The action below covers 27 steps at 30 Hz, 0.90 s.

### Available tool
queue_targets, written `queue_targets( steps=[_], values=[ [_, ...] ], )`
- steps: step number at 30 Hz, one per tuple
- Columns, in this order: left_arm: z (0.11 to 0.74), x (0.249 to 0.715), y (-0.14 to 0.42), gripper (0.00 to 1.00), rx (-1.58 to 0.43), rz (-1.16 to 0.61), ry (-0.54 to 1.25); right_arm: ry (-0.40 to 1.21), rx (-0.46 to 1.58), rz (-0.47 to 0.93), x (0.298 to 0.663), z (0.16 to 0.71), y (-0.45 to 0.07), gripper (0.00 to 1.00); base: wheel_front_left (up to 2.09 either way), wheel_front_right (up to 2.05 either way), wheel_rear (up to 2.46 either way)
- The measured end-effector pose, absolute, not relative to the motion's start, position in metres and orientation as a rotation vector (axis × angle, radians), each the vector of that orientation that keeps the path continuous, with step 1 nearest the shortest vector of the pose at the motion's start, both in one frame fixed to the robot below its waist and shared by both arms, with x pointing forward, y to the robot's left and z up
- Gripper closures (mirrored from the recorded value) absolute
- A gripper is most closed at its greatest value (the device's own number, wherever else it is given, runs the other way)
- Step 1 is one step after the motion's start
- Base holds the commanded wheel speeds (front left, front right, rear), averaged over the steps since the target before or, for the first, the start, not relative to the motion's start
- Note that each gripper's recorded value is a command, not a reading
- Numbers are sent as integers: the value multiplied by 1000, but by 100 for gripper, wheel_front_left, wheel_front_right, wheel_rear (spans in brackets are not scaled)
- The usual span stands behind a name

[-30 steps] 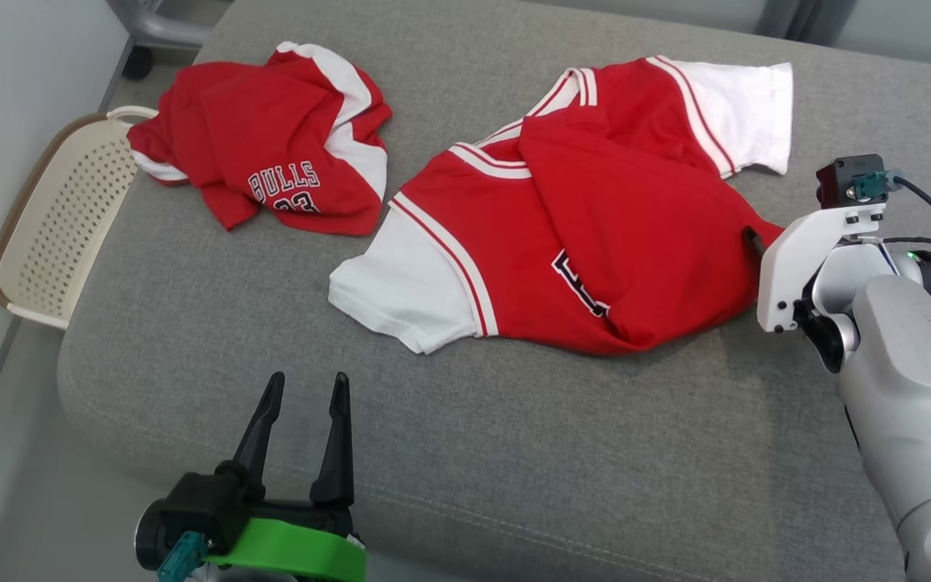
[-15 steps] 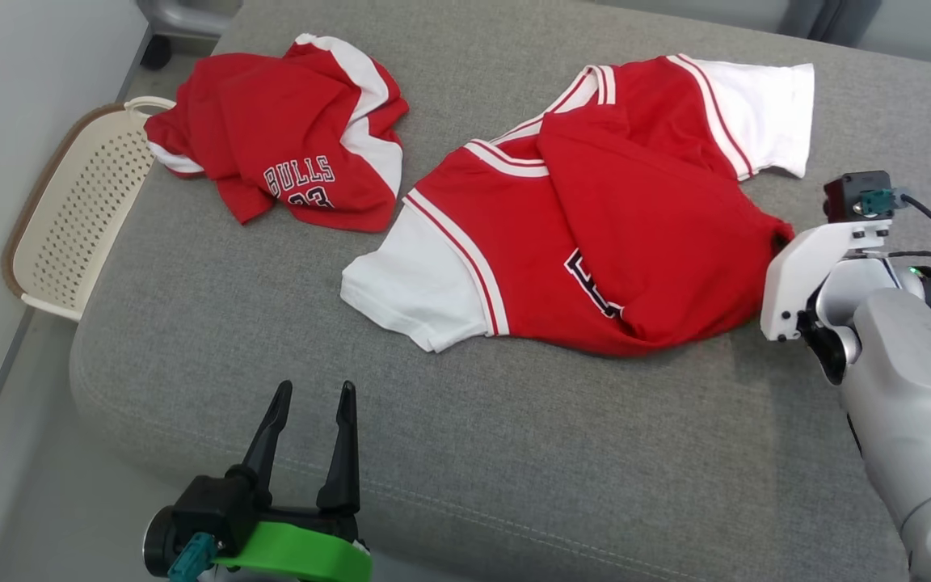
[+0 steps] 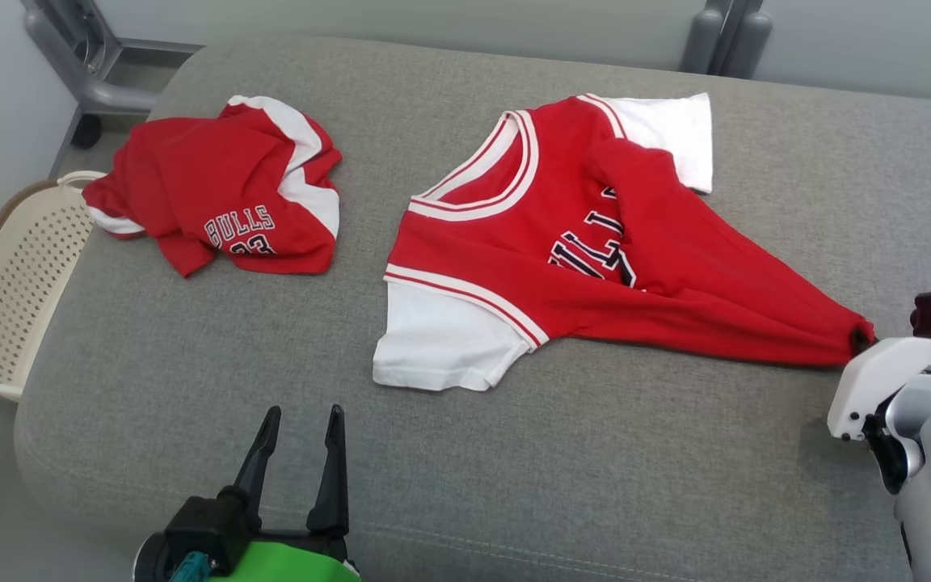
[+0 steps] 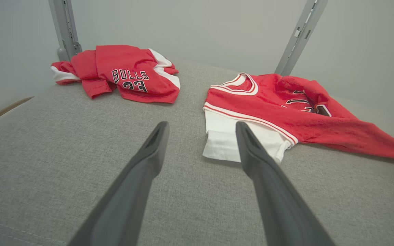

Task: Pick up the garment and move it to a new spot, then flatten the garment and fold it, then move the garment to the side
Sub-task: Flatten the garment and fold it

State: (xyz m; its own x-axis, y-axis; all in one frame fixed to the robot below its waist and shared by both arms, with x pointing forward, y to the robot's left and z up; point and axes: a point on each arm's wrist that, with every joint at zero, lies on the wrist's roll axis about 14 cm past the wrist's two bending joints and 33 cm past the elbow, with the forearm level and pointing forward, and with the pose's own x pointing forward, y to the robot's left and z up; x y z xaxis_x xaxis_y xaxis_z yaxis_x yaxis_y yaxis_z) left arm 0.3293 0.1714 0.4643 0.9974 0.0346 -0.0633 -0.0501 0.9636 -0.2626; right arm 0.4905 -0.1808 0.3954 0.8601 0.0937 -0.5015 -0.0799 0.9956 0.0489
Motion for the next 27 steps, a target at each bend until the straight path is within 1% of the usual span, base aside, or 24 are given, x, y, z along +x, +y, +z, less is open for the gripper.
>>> queue_targets(
  steps=[6,12,18,21,22,23,27],
  values=[
    [469,332,162,0,-271,7,44,505,70,12,455,394,-203,100,0,0,0],
    [471,336,154,0,-273,-24,37,451,90,-131,421,407,-241,100,0,0,0],
    [472,338,147,0,-273,-48,37,505,60,-229,386,404,-270,100,0,0,0],
    [472,338,146,0,-272,-54,36,549,79,-230,373,395,-271,100,0,0,0],
    [473,339,145,0,-272,-56,34,558,86,-224,370,393,-268,60,0,0,0],
    [473,339,145,0,-272,-57,33,568,99,-221,368,391,-266,0,0,0,0],
    [475,339,143,0,-271,-66,27,514,98,-224,371,405,-269,0,0,0,0]
  ],
)
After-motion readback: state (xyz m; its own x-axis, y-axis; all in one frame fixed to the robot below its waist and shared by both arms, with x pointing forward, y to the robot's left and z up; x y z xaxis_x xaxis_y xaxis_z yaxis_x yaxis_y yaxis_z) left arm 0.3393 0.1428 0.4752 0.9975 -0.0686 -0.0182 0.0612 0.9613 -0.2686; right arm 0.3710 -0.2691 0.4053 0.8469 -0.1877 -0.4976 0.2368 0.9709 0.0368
